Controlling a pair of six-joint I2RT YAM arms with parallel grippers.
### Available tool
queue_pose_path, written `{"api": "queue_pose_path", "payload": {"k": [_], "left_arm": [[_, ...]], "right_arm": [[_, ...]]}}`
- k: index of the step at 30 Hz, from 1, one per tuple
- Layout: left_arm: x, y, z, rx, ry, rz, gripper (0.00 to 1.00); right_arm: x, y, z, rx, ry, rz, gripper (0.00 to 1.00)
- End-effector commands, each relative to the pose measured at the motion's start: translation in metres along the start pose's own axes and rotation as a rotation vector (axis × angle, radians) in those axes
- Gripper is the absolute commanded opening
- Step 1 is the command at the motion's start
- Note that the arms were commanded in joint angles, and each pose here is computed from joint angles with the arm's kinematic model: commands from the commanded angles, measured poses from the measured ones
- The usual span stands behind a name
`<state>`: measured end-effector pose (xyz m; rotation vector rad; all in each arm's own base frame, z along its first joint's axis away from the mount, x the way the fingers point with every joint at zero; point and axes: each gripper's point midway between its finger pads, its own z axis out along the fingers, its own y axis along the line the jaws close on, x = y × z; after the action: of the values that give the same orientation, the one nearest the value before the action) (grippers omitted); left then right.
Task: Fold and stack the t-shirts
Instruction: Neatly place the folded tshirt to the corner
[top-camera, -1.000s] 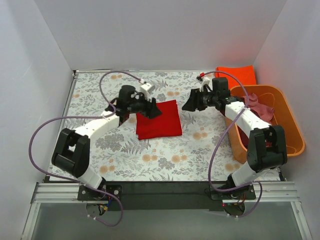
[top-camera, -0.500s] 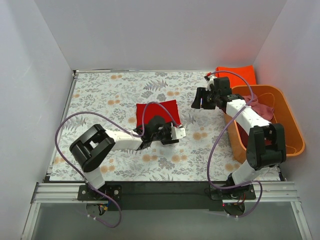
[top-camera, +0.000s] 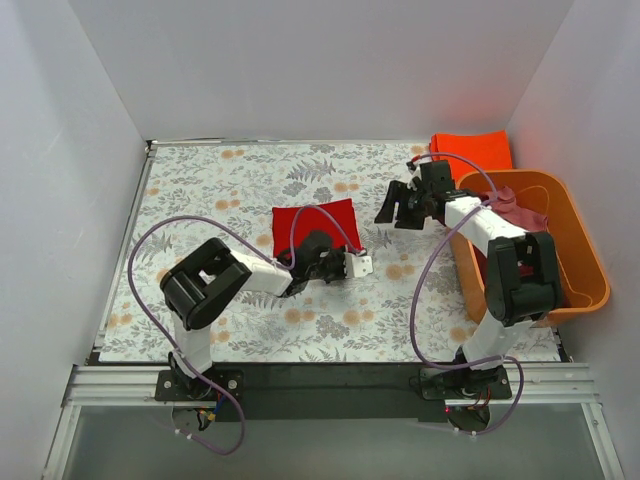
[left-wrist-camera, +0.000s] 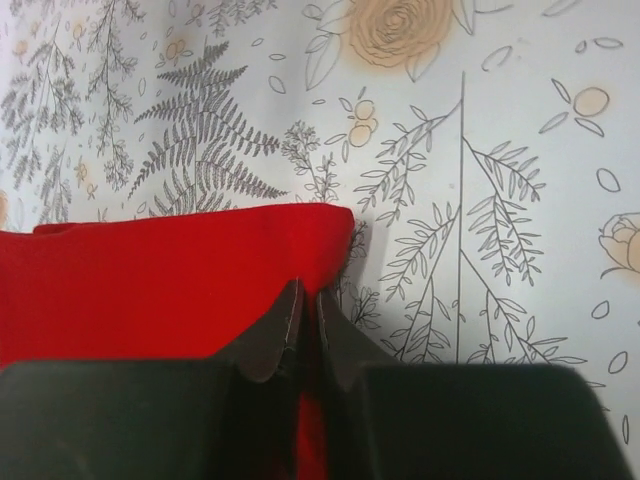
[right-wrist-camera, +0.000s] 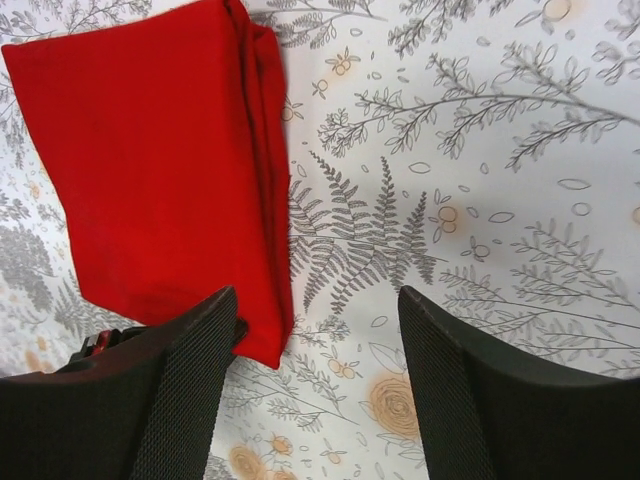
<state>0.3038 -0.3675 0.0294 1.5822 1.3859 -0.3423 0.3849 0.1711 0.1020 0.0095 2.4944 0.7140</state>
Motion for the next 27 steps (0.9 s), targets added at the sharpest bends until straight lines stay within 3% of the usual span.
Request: {"api": "queue_pose_path", "payload": {"k": [1,7,15,21,27], "left_arm": [[-0.014,0.026,-0.009,-0.017,-0.058,-0.122,0.00],[-0.031,0.049,-0.023,0.017,-0.140,-0.272,0.00],[-0.054,0.074,-0.037,-0.003,-0.229,-0.343,0.00],[-0.056,0.083,-0.038,-0.011,-0.232,-0.373,0.00],[-0.057,0.083,-0.040,-0.011,-0.237,-0.387,0.00]], "right_arm": [[0.002,0.014,0.011,-0.060,0.012,0.071,0.73],[0.009,0.030,0.032,-0.158,0.004,0.173,0.84],[0.009,0.056,0.065,-0.248,0.023,0.319,0.86],[0.020,0.066,0.091,-0.251,0.054,0.393,0.81],[0.023,0.069,0.117,-0.231,0.052,0.412,0.68]]}}
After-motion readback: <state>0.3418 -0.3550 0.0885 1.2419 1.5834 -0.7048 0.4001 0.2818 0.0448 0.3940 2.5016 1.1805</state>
